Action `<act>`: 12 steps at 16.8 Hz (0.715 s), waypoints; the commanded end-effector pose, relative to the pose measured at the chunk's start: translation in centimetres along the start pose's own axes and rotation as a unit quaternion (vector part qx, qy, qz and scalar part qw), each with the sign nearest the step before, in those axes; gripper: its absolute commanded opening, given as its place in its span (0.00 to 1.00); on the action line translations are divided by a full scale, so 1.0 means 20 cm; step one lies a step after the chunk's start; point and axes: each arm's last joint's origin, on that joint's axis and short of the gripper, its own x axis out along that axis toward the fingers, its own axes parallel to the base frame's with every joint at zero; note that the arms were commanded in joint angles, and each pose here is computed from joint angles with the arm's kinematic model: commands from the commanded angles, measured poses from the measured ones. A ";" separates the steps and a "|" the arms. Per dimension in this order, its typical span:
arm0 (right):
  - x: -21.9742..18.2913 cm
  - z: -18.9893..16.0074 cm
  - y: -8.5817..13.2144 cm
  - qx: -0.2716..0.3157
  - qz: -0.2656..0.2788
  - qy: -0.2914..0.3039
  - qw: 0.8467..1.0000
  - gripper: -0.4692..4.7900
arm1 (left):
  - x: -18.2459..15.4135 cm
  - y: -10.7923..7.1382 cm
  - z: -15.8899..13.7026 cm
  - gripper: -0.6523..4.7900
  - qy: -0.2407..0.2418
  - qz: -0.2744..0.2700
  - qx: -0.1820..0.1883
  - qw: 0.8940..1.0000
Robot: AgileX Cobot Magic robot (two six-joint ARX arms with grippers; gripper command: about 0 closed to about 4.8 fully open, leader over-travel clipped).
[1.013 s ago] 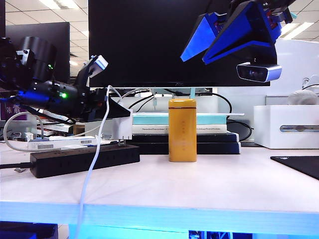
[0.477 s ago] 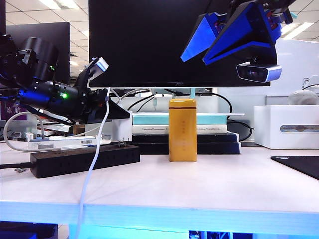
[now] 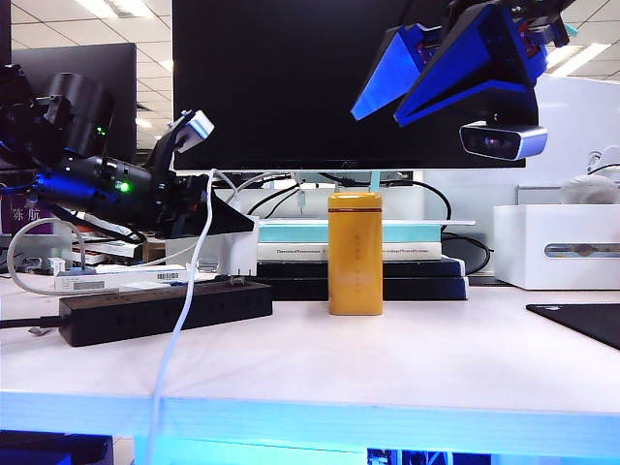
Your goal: Plug the white charger into the left socket.
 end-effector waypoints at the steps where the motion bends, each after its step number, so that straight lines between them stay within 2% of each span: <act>1: -0.01 -0.01 0.00 -0.005 0.003 0.000 1.000 0.85 | 0.01 -0.05 -0.11 0.33 0.071 -0.037 -0.037 0.996; 4: -0.01 -0.01 0.00 -0.005 0.003 -0.001 1.000 0.85 | 0.00 -0.06 -0.14 0.33 0.097 -0.033 -0.033 0.994; 12: -0.01 -0.01 0.00 -0.006 0.005 -0.001 1.000 0.85 | -0.01 -0.07 -0.18 0.33 0.124 -0.014 -0.045 0.991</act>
